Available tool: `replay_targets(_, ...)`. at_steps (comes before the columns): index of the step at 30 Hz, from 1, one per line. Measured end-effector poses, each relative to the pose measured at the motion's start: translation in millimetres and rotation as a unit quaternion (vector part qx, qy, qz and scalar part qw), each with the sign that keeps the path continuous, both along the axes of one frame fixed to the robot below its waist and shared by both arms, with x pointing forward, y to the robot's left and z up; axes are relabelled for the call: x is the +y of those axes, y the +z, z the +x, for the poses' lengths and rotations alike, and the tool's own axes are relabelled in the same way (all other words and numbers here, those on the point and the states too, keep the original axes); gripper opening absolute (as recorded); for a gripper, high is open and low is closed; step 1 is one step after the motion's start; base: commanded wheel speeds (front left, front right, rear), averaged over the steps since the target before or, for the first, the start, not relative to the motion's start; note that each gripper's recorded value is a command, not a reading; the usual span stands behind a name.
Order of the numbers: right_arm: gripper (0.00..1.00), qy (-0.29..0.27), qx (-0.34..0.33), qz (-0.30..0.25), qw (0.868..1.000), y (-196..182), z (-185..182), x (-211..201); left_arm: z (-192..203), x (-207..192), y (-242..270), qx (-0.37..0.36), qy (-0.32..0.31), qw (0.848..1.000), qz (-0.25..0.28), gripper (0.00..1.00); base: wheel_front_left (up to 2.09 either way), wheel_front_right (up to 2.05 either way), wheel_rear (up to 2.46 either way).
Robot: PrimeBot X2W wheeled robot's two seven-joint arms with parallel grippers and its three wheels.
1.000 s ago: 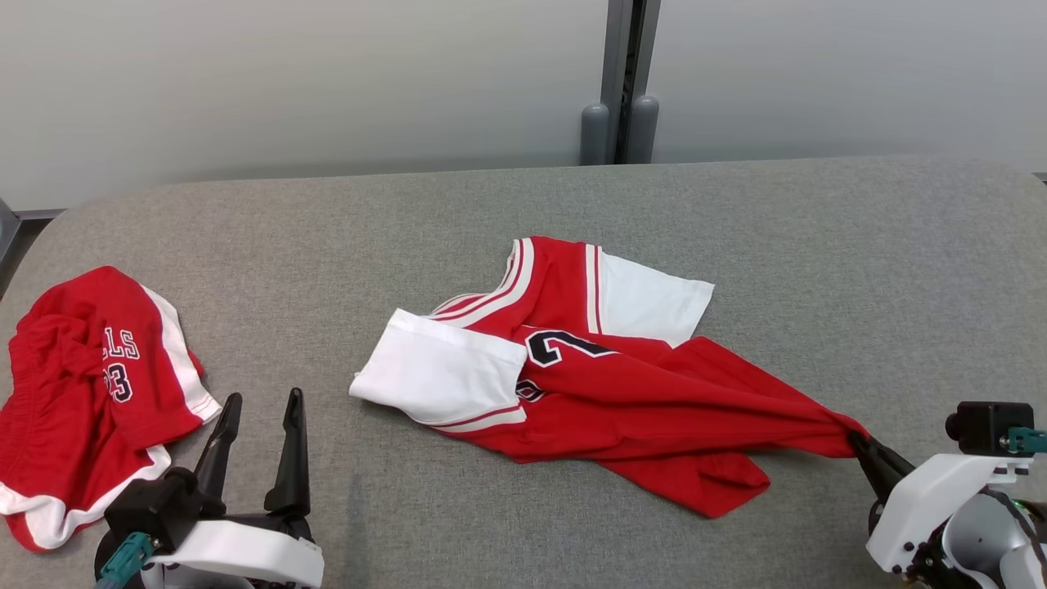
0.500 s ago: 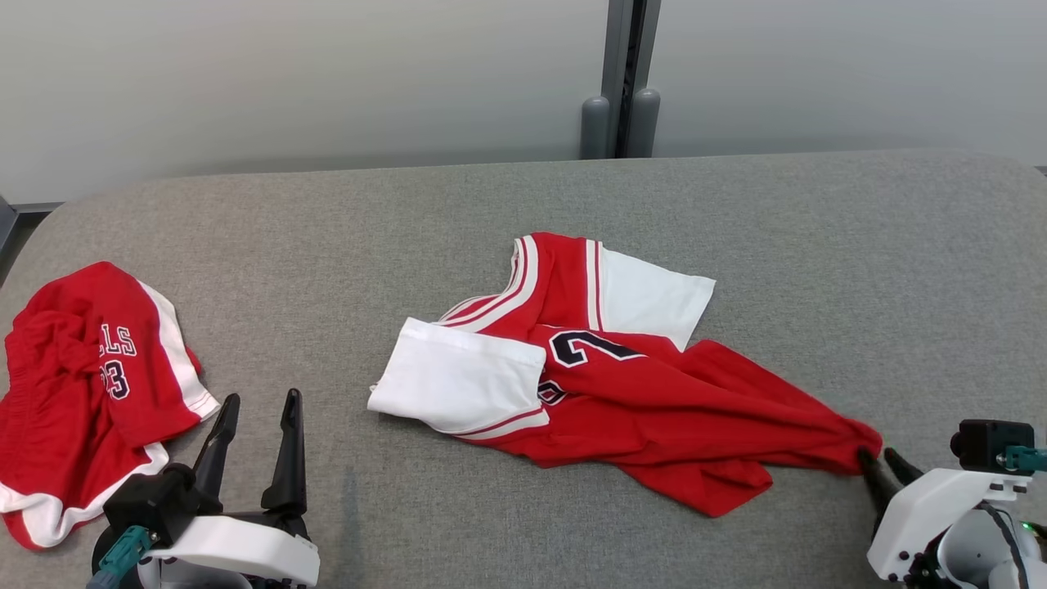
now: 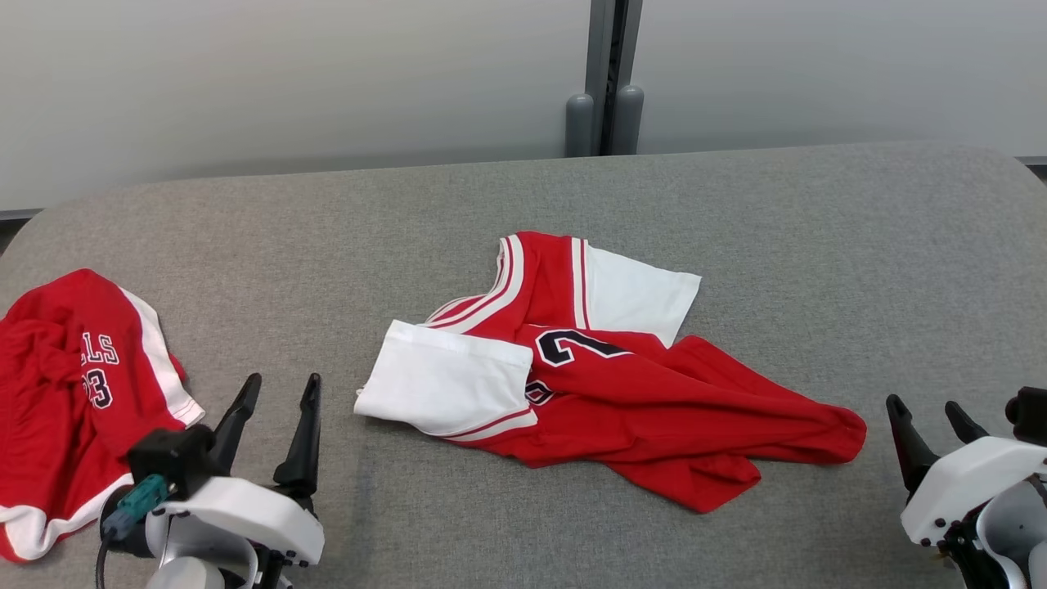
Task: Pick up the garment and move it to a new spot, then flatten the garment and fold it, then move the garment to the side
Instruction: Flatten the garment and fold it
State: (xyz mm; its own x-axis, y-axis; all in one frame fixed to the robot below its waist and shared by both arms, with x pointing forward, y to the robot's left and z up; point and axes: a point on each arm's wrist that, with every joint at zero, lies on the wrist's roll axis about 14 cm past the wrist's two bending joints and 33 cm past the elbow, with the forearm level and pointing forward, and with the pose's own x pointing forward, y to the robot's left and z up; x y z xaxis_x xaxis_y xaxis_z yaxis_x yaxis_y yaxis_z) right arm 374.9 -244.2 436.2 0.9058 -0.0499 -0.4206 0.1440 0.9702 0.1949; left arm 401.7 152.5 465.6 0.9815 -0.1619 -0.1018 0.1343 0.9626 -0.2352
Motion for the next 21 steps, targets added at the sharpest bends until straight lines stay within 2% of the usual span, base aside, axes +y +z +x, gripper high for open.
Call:
replay_targets(5, 1.0, 0.009, -0.002, 0.001, 1.0, 6.7, 0.2, 7.3, 12.0, -18.9, -5.8, 0.043, -0.062, 0.997, 0.034, 1.0, 0.0, 0.0, 0.0)
replay_targets(9, 1.0, 0.007, -0.006, 0.002, 1.0, 10.7, -1.6, 6.8, 20.5, -26.4, -17.6, 0.103, -0.105, 0.987, 0.064, 1.0, 0.0, 0.0, 0.0)
replay_targets(12, 1.0, 0.004, -0.003, 0.009, 1.0, 8.8, -5.2, 7.9, 22.6, -38.2, -26.5, 0.157, -0.141, 0.975, 0.066, 1.0, 0.0, 0.0, 0.0)
replay_targets(17, 1.0, 0.002, 0.001, 0.017, 1.0, 5.6, -8.0, 9.6, 29.4, -59.6, -21.7, 0.196, -0.203, 0.957, 0.065, 1.0, 0.0, 0.0, 0.0)
replay_targets(21, 1.0, -0.006, 0.006, 0.022, 1.0, 0.2, -10.8, 7.0, 33.3, -56.2, -29.5, 0.262, -0.24, 0.93, 0.089, 1.0, 0.0, 0.0, 0.0)
